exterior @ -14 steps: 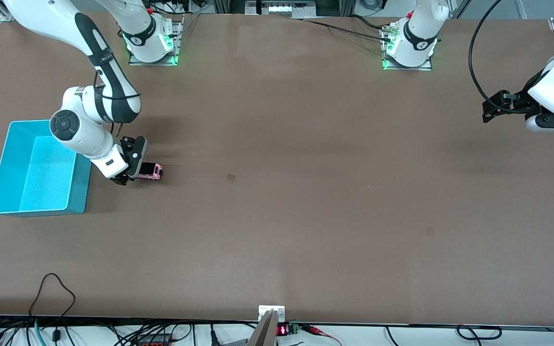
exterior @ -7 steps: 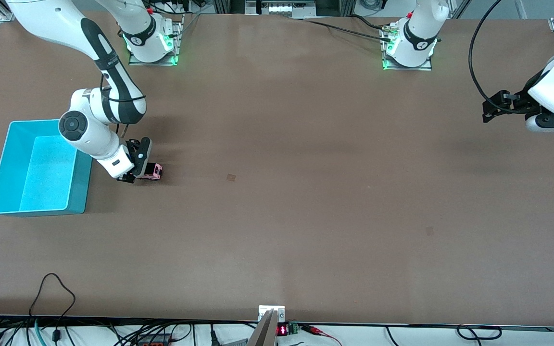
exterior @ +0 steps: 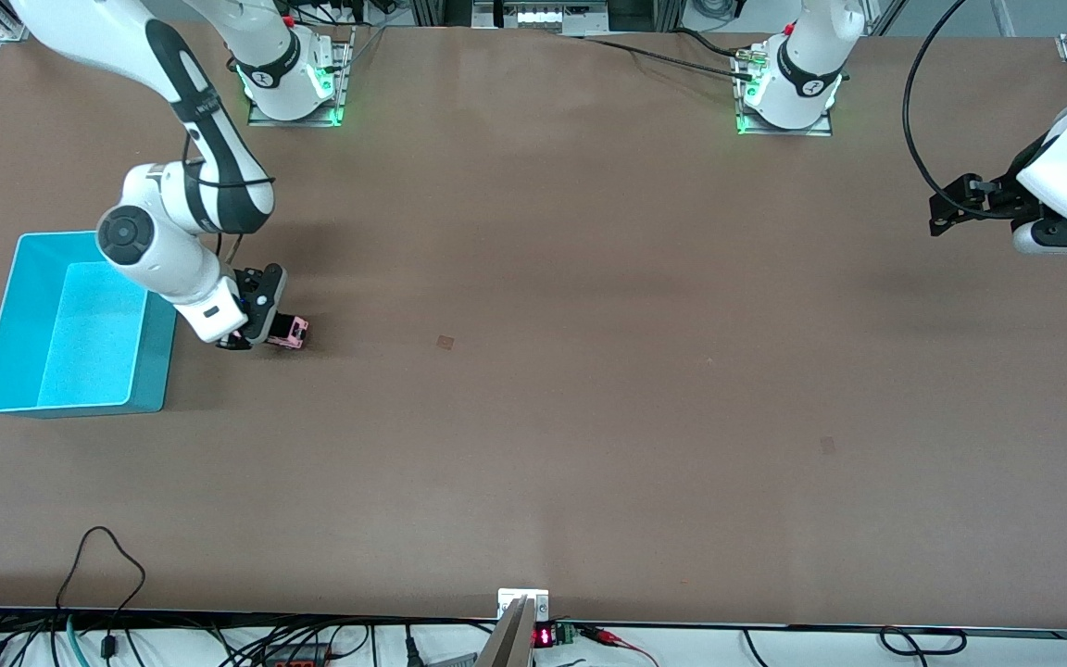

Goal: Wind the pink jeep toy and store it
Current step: 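Lift the pink jeep with the right gripper over the cyan bin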

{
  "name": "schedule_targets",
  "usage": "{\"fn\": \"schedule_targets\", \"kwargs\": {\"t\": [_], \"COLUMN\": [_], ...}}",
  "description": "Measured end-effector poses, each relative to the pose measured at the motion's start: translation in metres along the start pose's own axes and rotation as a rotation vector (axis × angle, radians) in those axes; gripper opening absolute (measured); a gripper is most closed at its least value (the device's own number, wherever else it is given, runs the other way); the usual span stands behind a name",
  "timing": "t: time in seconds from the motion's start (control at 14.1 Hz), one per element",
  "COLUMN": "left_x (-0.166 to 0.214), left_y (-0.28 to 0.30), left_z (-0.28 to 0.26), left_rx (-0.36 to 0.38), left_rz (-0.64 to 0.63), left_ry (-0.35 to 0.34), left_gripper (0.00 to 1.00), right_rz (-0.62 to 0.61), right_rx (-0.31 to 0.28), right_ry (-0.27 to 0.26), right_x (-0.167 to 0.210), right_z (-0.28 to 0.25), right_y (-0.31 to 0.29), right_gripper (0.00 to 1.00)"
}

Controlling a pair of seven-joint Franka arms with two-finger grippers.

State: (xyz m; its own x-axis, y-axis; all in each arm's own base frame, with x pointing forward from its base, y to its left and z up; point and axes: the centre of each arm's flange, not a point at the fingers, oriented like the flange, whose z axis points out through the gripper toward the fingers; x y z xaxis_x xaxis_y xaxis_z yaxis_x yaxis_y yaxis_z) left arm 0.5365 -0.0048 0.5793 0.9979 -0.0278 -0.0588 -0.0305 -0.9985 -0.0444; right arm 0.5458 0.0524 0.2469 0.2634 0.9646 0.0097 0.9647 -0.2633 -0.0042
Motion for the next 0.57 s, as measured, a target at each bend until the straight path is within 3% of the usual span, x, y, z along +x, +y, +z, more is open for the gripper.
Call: {"fn": "schedule_targets", "kwargs": {"t": [0.35,0.57], "left_x": [0.000,0.000], "left_y": [0.000,0.000], "left_z": [0.000,0.000], "left_rx": [0.000,0.000], "left_rz": [0.000,0.000], "left_ry": [-0.001,-0.001], "left_gripper": [1.00,1.00], "right_rz": [0.358,0.574], "right_rx": [-0.026,-0.030], "right_ry": [0.013,0.014], "right_x": [-0.006,-0.035], "right_z": [-0.084,-0.113], "right_y": [-0.003,0.004], "right_gripper": [0.50,0.50]}}
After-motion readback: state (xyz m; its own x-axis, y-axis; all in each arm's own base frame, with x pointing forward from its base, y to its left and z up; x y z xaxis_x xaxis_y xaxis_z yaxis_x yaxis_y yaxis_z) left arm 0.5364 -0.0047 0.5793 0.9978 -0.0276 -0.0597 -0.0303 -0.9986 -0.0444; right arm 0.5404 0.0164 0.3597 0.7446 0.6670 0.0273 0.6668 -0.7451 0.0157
